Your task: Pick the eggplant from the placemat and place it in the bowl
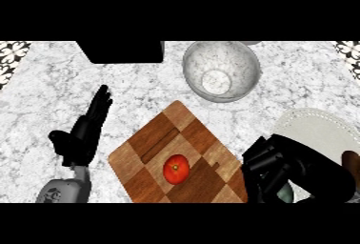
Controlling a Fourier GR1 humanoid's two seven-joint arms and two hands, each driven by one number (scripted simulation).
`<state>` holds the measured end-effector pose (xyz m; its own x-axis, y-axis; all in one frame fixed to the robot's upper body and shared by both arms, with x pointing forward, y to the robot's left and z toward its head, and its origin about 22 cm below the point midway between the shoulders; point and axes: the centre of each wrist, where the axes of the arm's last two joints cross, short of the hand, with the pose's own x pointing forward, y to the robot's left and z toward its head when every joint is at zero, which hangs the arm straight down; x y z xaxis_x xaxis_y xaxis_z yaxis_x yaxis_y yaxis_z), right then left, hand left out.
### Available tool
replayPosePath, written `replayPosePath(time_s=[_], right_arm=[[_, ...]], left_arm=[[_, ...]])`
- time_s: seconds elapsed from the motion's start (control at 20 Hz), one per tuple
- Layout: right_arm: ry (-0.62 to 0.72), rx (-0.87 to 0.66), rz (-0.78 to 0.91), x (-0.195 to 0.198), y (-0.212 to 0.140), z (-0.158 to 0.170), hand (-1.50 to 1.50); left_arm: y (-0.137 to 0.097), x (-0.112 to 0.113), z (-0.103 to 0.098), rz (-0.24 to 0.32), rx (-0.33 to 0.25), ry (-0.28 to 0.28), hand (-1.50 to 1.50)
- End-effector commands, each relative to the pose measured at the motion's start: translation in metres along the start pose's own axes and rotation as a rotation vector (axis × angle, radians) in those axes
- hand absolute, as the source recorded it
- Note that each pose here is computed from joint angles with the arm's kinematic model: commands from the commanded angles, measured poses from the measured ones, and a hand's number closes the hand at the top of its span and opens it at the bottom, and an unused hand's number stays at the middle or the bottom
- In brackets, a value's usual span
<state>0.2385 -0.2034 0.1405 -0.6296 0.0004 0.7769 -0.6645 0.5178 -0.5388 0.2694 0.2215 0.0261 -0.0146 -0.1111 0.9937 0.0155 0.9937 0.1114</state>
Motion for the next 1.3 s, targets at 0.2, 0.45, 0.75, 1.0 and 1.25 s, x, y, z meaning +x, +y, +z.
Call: replayPosePath(time_s=[0.2,0.45,0.75,1.0,1.25], right_arm=[[0.005,-0.121,0.164,0.071,-0.031,0.005,1.50],[0.047,-0.180,0.164,0.096,-0.041,-0.038,1.50],[0.121,-0.223,0.234,0.094,-0.067,-0.088,1.50],[0.196,-0.214,0.318,0.070,-0.087,-0.087,1.50],[0.269,-0.229,0.544,0.050,-0.107,-0.105,1.50]], left_arm=[[0.003,-0.007,-0.001,-0.004,-0.008,-0.010,0.00],[0.003,-0.005,-0.016,0.007,0.000,-0.022,0.00],[-0.017,0.005,-0.005,0.010,-0.021,0.002,0.00],[0.002,-0.002,0.000,-0.017,-0.011,-0.019,0.00],[-0.017,0.020,-0.005,-0.001,-0.024,-0.028,0.00]])
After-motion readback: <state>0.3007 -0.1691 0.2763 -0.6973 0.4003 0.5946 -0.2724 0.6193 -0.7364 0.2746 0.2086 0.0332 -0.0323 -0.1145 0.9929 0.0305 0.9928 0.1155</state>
